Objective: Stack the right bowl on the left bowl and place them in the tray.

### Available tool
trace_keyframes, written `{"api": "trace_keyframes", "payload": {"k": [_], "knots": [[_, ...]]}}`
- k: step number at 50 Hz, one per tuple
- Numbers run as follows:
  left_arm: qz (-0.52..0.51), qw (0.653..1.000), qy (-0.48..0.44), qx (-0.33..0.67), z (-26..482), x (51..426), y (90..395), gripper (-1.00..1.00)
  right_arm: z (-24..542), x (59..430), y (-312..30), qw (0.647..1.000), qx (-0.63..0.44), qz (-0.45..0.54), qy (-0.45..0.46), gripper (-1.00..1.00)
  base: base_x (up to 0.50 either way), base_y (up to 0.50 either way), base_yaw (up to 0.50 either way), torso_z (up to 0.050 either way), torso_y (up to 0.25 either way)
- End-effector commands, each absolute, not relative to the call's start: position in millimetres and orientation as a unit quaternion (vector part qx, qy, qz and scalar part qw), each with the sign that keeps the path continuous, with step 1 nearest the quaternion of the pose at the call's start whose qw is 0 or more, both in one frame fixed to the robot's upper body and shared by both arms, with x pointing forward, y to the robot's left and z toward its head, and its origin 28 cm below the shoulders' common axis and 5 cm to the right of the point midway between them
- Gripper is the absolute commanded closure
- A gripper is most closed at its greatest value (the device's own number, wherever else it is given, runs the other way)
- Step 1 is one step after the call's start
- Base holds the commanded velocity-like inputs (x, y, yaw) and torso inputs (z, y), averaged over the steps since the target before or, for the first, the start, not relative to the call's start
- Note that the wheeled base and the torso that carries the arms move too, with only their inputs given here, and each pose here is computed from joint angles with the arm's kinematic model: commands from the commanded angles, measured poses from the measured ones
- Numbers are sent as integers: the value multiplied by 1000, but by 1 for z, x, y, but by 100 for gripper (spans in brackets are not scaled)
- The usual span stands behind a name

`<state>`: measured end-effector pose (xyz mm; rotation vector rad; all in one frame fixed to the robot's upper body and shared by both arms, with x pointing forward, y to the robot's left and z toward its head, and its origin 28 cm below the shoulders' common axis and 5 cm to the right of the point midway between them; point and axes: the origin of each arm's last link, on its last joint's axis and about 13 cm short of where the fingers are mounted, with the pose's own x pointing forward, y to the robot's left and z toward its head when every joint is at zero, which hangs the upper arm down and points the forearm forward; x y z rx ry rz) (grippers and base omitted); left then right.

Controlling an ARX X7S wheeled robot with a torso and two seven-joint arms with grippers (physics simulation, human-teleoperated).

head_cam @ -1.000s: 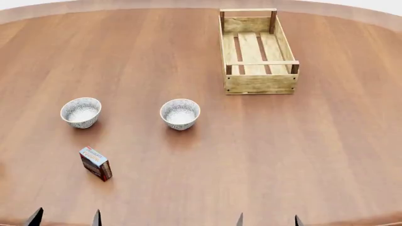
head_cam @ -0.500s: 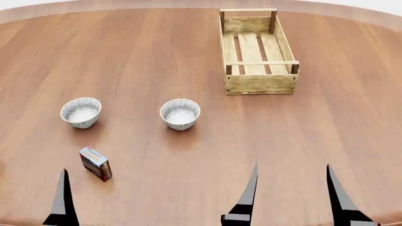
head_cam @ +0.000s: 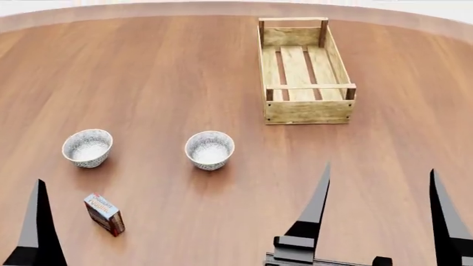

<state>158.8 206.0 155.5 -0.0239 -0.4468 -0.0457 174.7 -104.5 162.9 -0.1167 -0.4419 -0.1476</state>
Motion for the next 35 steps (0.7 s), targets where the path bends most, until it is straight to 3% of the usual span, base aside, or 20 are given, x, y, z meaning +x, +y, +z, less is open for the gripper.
{"api": "trace_keyframes", "payload": {"k": [1,35], "knots": [[-27,973,-229,-14,160,155,205,-100,167,172,-106,969,-60,-82,-225,-100,500,0,0,0,0],[-31,972,-232,-16,160,154,205,-100,166,172,-107,970,-58,-80,-221,-100,500,0,0,0,0]]}}
